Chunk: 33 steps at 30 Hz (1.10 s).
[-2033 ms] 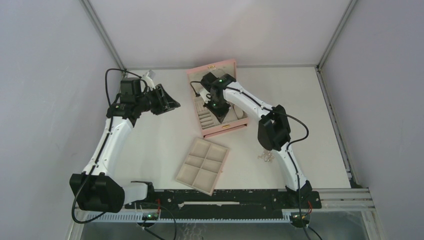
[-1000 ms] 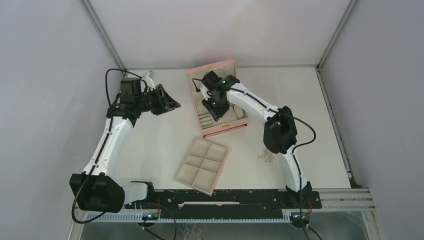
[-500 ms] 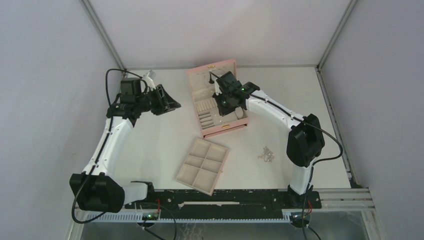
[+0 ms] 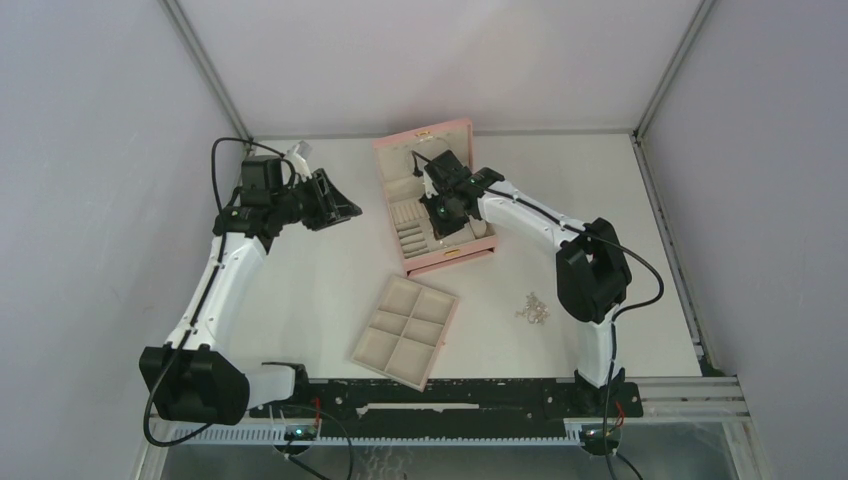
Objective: Organize the mixed jewelry
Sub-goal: Place the jewelry in the jewelry box.
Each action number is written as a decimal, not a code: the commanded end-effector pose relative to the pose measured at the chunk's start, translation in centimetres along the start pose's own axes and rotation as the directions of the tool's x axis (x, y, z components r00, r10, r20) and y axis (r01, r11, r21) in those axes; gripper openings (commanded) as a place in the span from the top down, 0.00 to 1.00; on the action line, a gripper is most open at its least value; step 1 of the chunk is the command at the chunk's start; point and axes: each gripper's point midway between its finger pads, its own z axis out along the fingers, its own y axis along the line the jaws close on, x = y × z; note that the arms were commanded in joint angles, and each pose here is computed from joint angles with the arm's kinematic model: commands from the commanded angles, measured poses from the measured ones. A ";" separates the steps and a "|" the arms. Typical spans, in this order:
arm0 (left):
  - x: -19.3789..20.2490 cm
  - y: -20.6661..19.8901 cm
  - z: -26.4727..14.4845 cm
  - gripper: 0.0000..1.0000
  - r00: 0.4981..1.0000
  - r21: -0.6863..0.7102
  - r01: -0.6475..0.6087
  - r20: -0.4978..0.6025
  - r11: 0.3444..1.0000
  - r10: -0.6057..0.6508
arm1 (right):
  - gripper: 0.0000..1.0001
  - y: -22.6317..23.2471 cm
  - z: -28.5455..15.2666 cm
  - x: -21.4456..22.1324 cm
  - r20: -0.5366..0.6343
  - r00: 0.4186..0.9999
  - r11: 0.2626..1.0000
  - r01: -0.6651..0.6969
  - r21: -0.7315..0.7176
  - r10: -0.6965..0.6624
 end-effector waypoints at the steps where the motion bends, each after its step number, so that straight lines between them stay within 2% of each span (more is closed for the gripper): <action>1: 0.1 -0.1 0.0 0.55 1.000 0.011 -0.024 -0.002 1.000 0.024 | 1.00 0.0 -0.9 -1.5 0.044 0.999 1.000 -0.007 0.007 0.007; 25: 0.1 0.0 -0.2 0.55 1.000 0.008 -0.026 0.002 1.000 0.026 | 1.00 -0.9 0.5 -0.8 -0.002 1.000 0.999 -0.019 0.029 0.019; 32: 0.1 0.0 -0.2 0.55 1.000 0.009 -0.027 0.000 1.000 0.027 | 1.00 -0.6 -1.6 -1.8 0.039 0.999 0.999 -0.016 0.031 0.015; 33: 0.1 0.0 -0.2 0.55 1.000 0.010 -0.027 0.000 1.000 0.027 | 0.96 -0.5 -2.2 -2.0 0.050 0.999 0.999 -0.017 0.030 0.015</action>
